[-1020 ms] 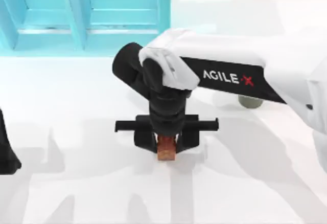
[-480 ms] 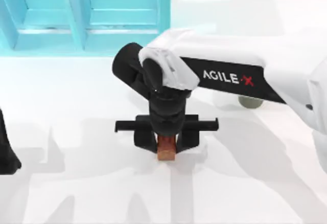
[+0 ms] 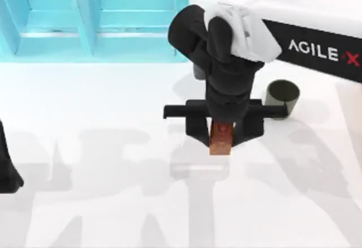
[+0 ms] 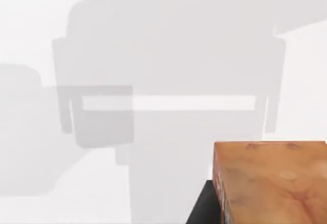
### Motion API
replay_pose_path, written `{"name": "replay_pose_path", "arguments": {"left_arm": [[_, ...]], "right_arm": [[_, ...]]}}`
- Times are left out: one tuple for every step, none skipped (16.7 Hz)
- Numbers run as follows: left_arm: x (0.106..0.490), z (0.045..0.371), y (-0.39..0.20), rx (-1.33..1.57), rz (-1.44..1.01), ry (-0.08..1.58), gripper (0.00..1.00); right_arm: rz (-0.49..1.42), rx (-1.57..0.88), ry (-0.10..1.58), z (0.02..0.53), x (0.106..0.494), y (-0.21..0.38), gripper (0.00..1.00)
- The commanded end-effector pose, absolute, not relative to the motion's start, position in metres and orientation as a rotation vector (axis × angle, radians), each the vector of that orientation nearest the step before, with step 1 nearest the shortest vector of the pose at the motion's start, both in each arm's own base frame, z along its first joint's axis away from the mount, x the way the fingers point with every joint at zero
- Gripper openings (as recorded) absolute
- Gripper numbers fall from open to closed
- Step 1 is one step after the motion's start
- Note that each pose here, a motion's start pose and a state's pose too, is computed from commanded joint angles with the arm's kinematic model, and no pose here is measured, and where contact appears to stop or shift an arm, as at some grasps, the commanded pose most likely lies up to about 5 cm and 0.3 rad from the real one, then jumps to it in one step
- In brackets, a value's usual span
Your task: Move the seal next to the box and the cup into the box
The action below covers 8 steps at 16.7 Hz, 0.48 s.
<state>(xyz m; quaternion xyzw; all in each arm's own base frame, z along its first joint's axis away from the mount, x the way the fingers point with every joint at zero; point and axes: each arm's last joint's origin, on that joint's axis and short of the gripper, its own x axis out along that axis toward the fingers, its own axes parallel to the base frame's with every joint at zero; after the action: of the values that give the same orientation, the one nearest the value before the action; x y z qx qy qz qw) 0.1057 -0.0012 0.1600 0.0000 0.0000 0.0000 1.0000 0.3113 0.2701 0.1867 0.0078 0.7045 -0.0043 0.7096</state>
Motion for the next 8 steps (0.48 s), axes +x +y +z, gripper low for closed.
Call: {"name": "replay_pose_path", "arguments": {"left_arm": [[0.106,0.160,-0.001,0.000,0.000,0.000,1.00],[0.106,0.160,-0.001,0.000,0.000,0.000,1.00],[0.106,0.160,-0.001,0.000,0.000,0.000,1.00],[0.106,0.160,-0.001,0.000,0.000,0.000,1.00],[0.106,0.160,-0.001,0.000,0.000,0.000,1.00],[0.106,0.160,-0.001,0.000,0.000,0.000,1.00],[0.106,0.160,-0.001,0.000,0.000,0.000,1.00],[0.106,0.160,-0.001,0.000,0.000,0.000,1.00]], "right_arm": [[-0.007,0.018,1.561,0.200,0.310,0.257,0.00],[-0.007,0.017,1.561,0.210,0.308,0.246,0.00],[-0.008,0.015,1.564,0.217,0.307,0.237,0.00],[-0.009,0.012,1.568,0.221,0.306,0.232,0.00],[-0.010,0.011,1.569,0.222,0.305,0.229,0.00],[-0.010,0.011,1.569,0.222,0.305,0.229,0.00],[-0.010,0.011,1.569,0.222,0.305,0.229,0.00],[-0.008,0.009,1.568,0.222,0.305,0.231,0.00]]}}
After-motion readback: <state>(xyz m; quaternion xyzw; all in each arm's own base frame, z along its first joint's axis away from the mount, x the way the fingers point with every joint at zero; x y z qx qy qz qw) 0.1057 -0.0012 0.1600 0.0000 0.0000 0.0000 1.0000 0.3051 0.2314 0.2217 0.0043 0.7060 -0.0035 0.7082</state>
